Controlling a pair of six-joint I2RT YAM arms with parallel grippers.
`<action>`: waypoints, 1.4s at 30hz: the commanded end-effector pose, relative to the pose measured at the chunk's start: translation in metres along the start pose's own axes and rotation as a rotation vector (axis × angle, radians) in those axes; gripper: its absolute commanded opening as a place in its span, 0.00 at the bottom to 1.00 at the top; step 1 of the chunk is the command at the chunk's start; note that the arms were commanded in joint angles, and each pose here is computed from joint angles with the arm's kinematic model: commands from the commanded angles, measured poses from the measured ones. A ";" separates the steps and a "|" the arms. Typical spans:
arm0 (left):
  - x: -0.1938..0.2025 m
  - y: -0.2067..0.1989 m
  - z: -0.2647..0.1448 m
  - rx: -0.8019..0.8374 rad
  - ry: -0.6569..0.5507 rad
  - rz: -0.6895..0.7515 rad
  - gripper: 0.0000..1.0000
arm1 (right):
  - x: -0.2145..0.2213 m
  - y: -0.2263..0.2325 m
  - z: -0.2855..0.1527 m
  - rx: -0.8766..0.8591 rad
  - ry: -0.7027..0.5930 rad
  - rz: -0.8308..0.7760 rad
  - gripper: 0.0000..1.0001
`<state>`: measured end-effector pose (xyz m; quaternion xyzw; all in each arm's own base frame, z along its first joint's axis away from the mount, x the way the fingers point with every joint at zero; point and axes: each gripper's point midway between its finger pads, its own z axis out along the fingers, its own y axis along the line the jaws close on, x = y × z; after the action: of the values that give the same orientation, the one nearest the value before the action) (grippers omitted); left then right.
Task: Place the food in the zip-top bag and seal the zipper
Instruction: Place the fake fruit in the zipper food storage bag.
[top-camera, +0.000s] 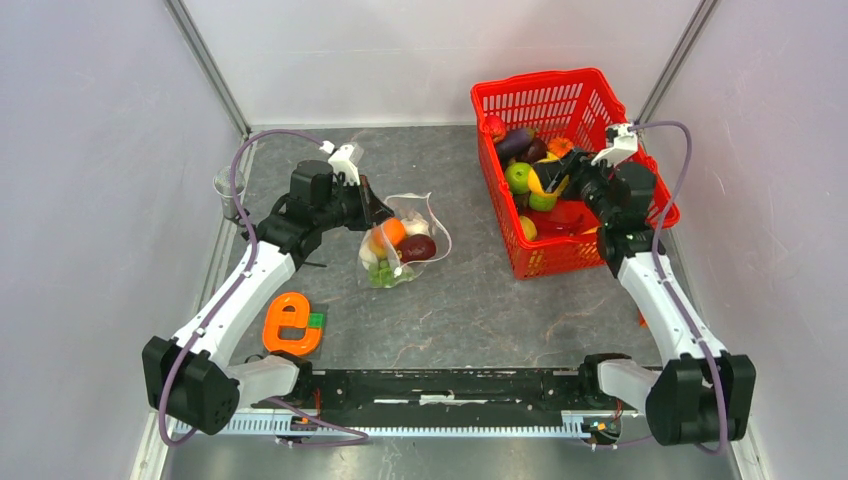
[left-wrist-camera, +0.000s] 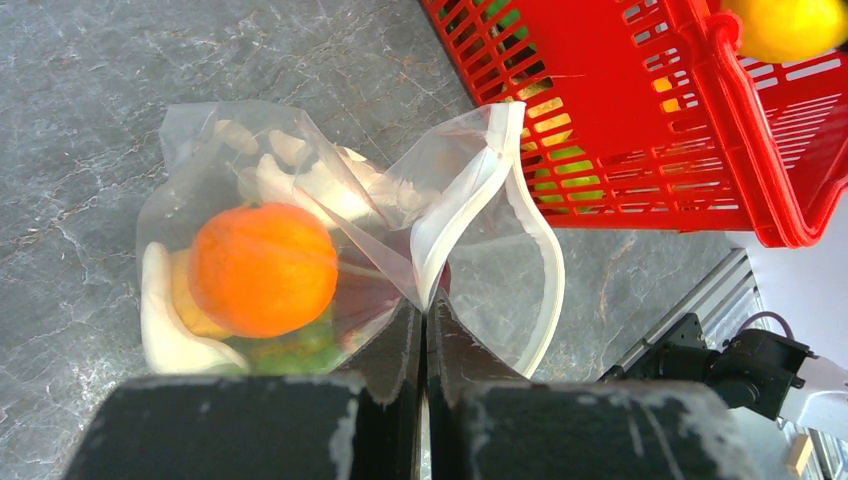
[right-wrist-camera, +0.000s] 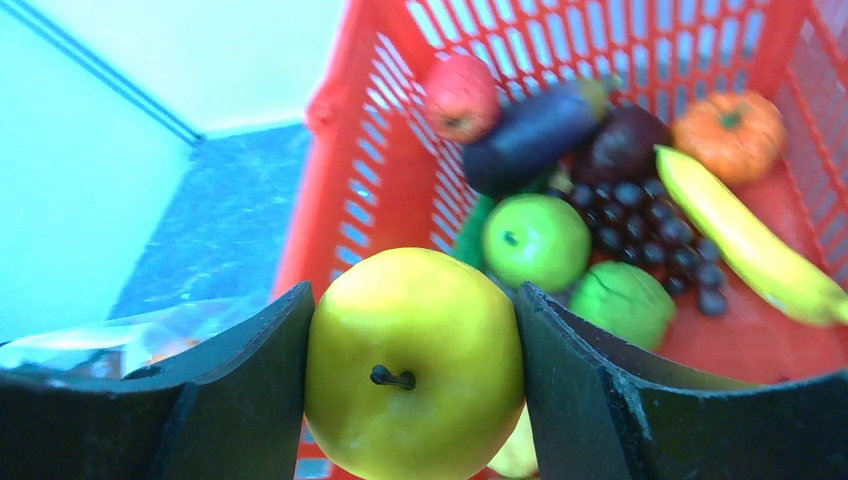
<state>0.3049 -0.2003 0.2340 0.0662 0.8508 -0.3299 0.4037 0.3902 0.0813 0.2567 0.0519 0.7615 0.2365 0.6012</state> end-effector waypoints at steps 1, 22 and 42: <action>-0.013 -0.014 0.002 0.060 -0.045 -0.011 0.04 | -0.038 0.069 -0.023 -0.270 -0.108 -0.029 0.58; -0.012 -0.015 0.003 0.071 -0.038 -0.020 0.04 | 0.080 0.244 -0.017 -0.622 0.097 -0.290 0.58; -0.014 -0.015 -0.003 0.058 -0.050 -0.007 0.03 | 0.084 0.257 -0.019 -0.508 0.004 -0.406 0.93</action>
<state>0.3055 -0.2050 0.2311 0.0638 0.8511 -0.3412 0.3938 0.2997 0.3447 0.2561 -0.2657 0.7015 0.2932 0.5928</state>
